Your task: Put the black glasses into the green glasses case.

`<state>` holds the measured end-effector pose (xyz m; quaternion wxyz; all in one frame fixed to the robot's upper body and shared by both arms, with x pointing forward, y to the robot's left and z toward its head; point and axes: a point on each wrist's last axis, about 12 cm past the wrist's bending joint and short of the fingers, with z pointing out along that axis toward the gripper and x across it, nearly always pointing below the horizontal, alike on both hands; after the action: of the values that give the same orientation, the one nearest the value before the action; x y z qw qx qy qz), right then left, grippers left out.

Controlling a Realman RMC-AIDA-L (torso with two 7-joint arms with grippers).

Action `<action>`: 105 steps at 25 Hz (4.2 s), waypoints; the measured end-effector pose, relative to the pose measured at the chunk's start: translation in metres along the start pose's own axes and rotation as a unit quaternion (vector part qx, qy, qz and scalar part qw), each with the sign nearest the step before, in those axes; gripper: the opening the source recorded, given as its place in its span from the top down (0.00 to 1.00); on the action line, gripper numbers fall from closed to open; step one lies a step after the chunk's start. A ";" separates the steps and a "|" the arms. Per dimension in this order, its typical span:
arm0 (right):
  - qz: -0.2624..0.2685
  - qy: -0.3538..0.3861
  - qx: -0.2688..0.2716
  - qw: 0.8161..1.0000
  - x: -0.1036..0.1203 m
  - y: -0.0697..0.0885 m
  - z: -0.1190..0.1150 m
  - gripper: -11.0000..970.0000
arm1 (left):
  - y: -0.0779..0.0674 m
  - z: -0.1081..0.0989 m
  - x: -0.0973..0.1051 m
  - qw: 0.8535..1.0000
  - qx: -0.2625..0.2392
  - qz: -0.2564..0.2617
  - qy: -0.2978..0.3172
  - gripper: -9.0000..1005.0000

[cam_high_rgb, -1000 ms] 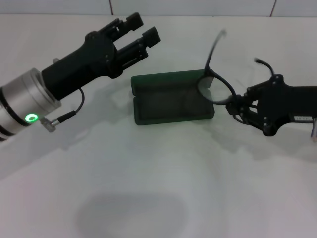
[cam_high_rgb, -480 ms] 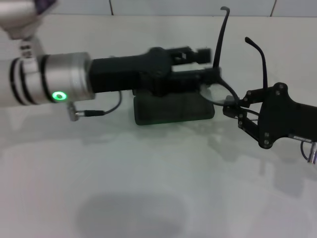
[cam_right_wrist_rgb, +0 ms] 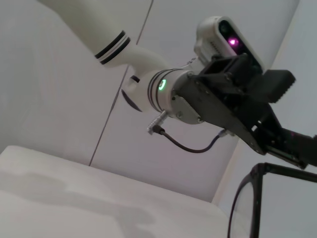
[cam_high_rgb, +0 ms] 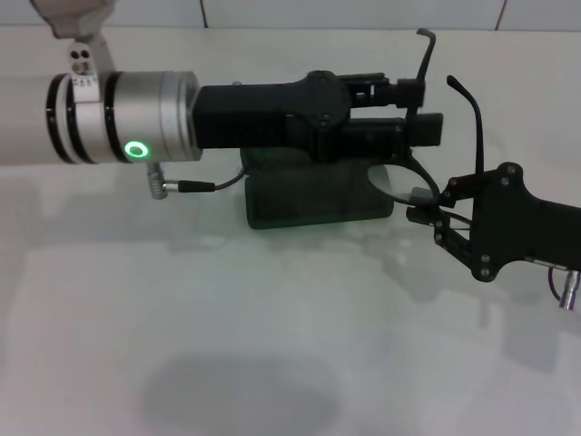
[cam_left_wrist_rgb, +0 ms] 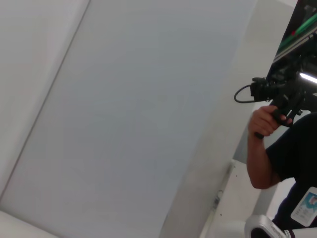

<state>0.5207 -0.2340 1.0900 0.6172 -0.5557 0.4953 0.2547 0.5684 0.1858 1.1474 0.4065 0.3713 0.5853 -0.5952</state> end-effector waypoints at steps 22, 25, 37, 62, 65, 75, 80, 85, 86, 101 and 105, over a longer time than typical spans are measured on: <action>-0.041 -0.007 -0.004 0.999 -0.001 0.003 -0.001 0.87 | 0.011 0.025 0.000 0.988 -0.007 -0.090 0.124 0.29; -0.050 -0.009 -0.005 0.999 -0.001 0.004 -0.003 0.87 | 0.011 0.024 -0.002 0.989 -0.009 -0.089 0.118 0.29; -0.121 -0.100 -0.061 0.986 -0.018 0.029 -0.017 0.87 | 0.025 -0.016 0.000 0.988 -0.103 -0.094 0.064 0.29; 0.001 -0.125 -0.067 0.990 -0.005 0.021 0.026 0.87 | 0.008 0.022 0.020 0.999 -0.037 0.013 0.037 0.29; 0.003 -0.118 -0.059 0.991 -0.003 0.020 0.025 0.87 | 0.008 0.023 0.020 0.998 -0.035 0.015 0.041 0.29; -0.003 -0.110 -0.054 0.992 0.000 0.022 0.023 0.87 | 0.009 0.018 0.021 0.998 -0.049 0.020 0.022 0.29; -0.034 -0.059 -0.009 0.998 0.012 0.019 0.019 0.87 | 0.015 -0.010 0.018 0.990 -0.119 0.049 -0.065 0.29; -0.059 0.006 0.037 0.998 0.019 0.000 0.027 0.87 | 0.020 -0.033 0.021 0.977 -0.181 0.053 -0.101 0.29; -0.064 0.016 0.039 0.997 0.018 -0.003 0.031 0.87 | 0.020 -0.036 0.023 0.975 -0.189 0.051 -0.102 0.29; -0.177 0.189 0.023 0.966 0.008 -0.002 0.111 0.87 | 0.023 -0.040 0.025 0.971 -0.210 0.048 -0.102 0.29; -0.183 0.198 0.016 0.963 0.007 0.001 0.119 0.84 | 0.023 -0.039 0.025 0.971 -0.210 0.049 -0.101 0.29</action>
<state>0.5615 -0.1234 1.0701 0.5515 -0.6665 0.5015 0.0145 0.5789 0.2240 1.1138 0.5609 0.2436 0.6344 -0.4729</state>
